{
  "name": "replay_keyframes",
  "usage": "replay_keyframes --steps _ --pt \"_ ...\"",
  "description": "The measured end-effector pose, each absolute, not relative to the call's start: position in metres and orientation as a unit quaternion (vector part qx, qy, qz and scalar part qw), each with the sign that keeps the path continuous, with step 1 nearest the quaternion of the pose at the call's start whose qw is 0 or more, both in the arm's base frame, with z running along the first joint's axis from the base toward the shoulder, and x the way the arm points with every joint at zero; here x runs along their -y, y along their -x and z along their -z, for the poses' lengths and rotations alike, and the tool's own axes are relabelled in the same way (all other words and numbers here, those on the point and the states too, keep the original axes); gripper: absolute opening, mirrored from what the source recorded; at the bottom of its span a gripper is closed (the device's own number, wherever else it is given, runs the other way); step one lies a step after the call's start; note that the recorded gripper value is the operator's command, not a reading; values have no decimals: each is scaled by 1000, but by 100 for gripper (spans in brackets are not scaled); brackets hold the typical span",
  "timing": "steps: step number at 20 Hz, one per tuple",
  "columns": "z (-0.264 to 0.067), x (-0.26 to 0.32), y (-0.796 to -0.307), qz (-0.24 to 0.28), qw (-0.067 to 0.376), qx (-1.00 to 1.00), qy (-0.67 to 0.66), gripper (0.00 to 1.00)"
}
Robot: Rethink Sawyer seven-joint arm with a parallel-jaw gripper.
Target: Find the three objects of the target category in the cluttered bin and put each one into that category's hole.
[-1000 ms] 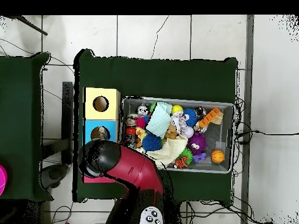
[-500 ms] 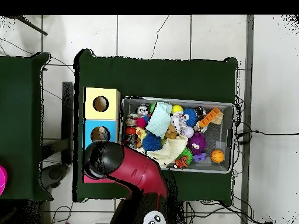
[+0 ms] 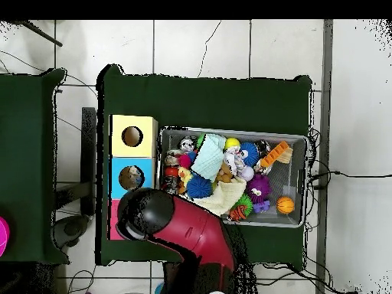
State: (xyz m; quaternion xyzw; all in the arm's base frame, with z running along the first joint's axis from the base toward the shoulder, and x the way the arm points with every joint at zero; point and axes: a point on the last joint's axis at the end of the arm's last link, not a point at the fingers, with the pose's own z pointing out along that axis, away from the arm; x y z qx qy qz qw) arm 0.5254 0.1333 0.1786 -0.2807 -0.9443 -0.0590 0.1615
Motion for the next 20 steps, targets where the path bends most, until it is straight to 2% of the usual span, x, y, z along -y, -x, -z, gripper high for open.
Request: replay_keyframes --steps 7,20 --pt "-160 -110 -522 44 168 942 288 100" --pt "-131 -78 -502 13 141 944 298 100"
